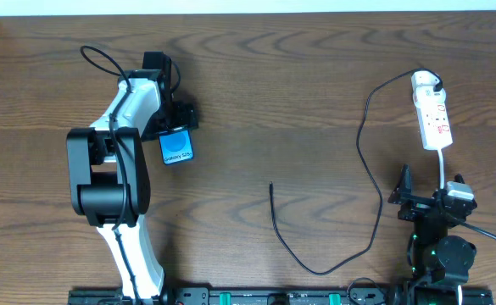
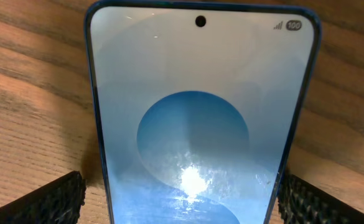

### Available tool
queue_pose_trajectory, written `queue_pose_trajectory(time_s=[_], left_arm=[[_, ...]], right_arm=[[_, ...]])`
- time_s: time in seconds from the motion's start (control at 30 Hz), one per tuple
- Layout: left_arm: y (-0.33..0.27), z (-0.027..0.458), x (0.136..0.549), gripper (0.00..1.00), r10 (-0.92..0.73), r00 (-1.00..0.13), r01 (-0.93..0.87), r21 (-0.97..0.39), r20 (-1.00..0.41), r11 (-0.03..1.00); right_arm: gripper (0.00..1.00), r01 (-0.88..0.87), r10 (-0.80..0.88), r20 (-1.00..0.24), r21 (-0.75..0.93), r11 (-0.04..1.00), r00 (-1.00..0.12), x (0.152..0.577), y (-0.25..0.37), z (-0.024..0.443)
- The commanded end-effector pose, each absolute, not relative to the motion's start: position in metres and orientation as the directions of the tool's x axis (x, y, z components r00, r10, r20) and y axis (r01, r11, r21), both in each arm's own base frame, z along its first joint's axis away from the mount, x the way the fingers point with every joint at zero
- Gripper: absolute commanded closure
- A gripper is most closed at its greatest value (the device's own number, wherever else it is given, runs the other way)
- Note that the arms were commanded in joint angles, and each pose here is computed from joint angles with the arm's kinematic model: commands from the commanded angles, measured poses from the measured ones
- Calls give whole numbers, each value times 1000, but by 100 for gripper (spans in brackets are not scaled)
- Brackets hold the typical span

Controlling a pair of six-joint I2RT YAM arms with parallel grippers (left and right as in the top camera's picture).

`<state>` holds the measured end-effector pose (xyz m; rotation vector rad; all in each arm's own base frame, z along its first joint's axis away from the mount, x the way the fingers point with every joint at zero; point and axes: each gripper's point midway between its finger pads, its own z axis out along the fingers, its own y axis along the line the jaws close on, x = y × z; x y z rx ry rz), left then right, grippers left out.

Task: Plug charger to phone and switch on socket
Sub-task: 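Lower the left gripper and close it on the phone's bottom edge, then lift the phone with the left gripper and tilt it upright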

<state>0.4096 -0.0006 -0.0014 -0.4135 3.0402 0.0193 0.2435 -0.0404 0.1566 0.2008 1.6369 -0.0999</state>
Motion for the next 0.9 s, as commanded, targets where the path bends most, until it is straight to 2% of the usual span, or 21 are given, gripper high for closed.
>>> queue_pose_trajectory(time_s=[0.0,0.67,0.8,0.87], left_arm=[[3,-18,397,2,-266,-964,-267,37,-17,963],[2,-24,392,3,-225,-974,-225,42,2,973],[2,-24,392,11,-225,-974,-225,42,1,973],[2,-24,392,18,-225,-974,-225,42,1,973]], right_arm=[[1,180,55,-996,41,983,-74,244,-38,155],[1,180,55,-996,41,983,-74,244,-38,155],[1,180,55,-996,41,983,-74,244,-38,155],[1,180,55,-996,41,983,-74,244,-38,155]])
